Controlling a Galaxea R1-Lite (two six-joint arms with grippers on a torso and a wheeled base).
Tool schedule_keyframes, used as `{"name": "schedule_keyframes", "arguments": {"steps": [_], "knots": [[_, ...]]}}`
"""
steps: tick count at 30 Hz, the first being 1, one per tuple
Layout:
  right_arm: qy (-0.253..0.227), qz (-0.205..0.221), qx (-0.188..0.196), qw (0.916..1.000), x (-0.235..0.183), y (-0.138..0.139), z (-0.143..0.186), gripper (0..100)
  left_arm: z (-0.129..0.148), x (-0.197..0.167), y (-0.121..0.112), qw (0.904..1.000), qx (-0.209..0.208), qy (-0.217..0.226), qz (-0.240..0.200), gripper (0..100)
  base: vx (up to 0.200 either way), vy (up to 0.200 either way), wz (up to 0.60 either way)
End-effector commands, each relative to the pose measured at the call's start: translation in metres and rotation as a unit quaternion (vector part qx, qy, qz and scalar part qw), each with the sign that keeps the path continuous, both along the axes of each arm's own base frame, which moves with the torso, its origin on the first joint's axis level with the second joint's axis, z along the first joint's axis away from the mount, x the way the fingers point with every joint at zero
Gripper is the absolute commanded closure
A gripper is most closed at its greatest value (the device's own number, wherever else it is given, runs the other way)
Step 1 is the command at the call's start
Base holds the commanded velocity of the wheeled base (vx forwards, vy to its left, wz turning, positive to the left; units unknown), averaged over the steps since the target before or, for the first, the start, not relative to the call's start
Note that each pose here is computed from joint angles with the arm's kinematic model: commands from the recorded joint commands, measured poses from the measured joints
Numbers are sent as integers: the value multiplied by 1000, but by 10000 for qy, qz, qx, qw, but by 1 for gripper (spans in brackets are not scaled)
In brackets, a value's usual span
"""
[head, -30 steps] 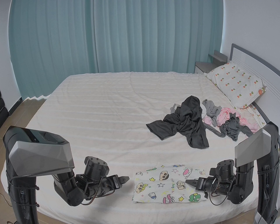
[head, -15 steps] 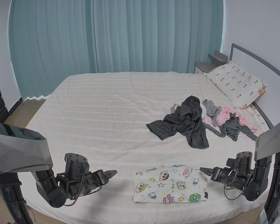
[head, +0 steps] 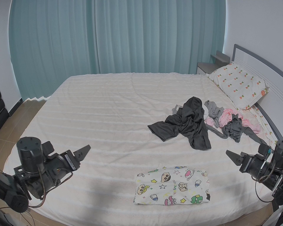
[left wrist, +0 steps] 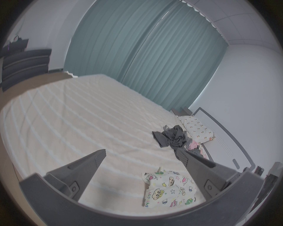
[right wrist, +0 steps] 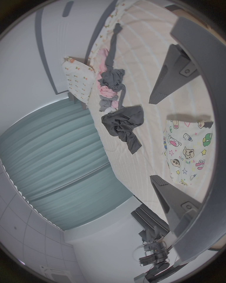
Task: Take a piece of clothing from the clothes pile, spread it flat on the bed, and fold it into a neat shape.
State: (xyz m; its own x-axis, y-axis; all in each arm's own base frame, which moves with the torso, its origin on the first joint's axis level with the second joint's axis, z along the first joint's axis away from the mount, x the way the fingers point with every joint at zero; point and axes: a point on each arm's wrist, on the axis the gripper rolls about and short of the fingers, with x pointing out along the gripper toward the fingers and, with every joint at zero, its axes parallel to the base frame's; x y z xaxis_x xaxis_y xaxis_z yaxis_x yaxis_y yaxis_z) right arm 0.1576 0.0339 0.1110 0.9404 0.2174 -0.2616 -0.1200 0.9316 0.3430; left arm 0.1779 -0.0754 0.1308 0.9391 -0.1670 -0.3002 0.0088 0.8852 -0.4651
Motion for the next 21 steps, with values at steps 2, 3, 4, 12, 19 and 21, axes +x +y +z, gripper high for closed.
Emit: {"name": "schedule_keyframes", "arguments": {"steps": [2, 3, 4, 12, 19, 21], "knots": [[-1292, -866, -1395, 9779, -165, -36, 26, 0, 56, -167, 84, 9558, 1303, -1876, 1852, 0, 0, 0, 0], [-1303, -910, -1421, 9770, -170, -36, 25, 0, 55, -170, 85, 9518, 1352, -1841, 2047, 0, 0, 0, 0], [-1306, -956, -1472, 9758, -180, -36, 24, 0, 52, -176, 87, 9436, 1451, -1781, 2383, 0, 0, 0, 0], [-1492, -1216, -2035, 9600, -198, -36, -3, 0, 27, -226, 87, 9009, 2118, -2136, 3129, 0, 0, 0, 0], [-1773, -1073, -1882, 9600, -181, -35, -29, 0, -8, -224, 86, 9131, 1985, -1710, 3123, 0, 0, 0, 0], [-1633, -686, -1831, 9670, -180, -33, -33, 0, -31, -213, 85, 9277, 2070, -1436, 2755, 0, 0, 0, 0]]}}
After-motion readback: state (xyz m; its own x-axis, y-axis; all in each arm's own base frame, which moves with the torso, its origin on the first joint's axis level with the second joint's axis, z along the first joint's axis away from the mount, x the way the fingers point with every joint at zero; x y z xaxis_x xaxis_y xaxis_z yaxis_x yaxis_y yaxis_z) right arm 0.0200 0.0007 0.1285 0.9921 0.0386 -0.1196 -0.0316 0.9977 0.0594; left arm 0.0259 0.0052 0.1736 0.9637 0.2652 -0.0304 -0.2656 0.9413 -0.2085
